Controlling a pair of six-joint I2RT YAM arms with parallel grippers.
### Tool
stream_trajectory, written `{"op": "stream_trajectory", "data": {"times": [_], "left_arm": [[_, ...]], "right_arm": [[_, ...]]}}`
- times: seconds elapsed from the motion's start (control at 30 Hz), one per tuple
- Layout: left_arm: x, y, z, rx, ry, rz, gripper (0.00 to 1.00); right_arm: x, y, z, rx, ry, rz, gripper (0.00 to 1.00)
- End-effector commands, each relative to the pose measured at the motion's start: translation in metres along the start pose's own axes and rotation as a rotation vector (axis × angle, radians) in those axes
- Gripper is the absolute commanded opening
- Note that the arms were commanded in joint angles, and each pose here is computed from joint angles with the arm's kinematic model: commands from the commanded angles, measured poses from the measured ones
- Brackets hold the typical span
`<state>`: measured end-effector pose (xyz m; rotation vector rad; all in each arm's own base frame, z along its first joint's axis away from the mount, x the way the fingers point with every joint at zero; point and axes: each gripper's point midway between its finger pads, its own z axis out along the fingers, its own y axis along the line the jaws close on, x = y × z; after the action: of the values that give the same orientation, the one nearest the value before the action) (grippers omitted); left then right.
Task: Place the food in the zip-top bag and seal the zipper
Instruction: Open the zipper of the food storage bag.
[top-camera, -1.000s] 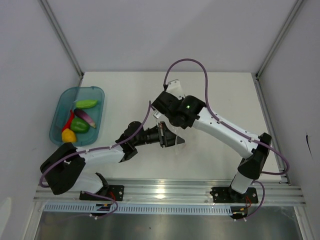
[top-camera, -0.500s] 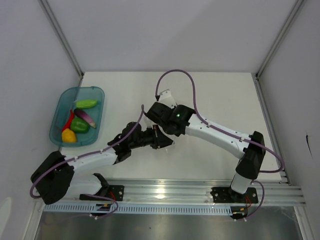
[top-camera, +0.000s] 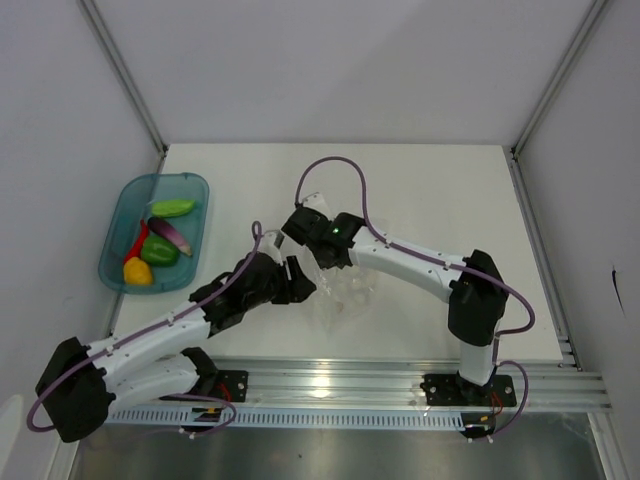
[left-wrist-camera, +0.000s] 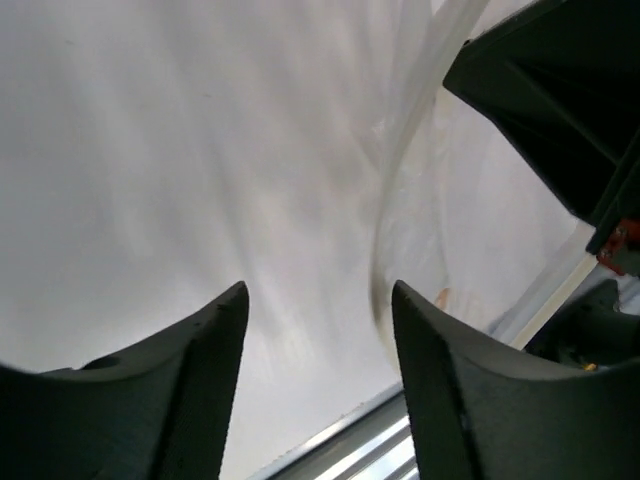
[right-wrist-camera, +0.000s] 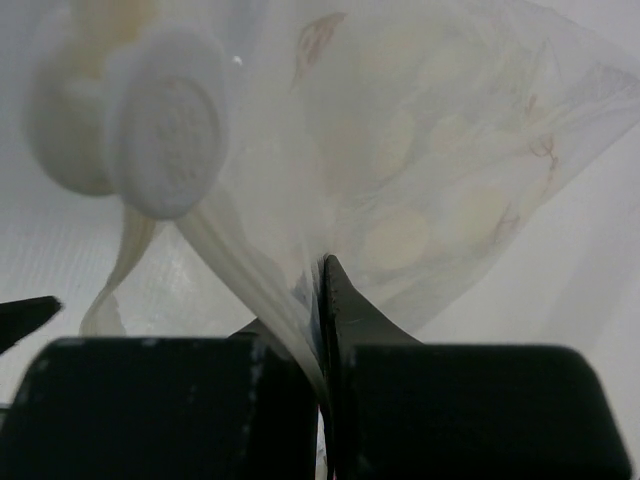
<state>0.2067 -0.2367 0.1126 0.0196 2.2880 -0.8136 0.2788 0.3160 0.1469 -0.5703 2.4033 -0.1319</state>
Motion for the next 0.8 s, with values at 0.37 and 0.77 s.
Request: {"op": "stream_trajectory", "data": {"times": [0.37,0.77], "left_arm": [[-0.101,0.066,-0.094,-0.354,-0.354,-0.075,0.99],[-0.176,0.163,-0.131,-0.744,-0.445,-0.324,1.00]], "right_arm": [[-0.039,-0.004,0.011,-0.179,-0.016,0.082,0.00],[-0.038,-0.009,0.011,-0.238,0.001,0.081,0.00]]}}
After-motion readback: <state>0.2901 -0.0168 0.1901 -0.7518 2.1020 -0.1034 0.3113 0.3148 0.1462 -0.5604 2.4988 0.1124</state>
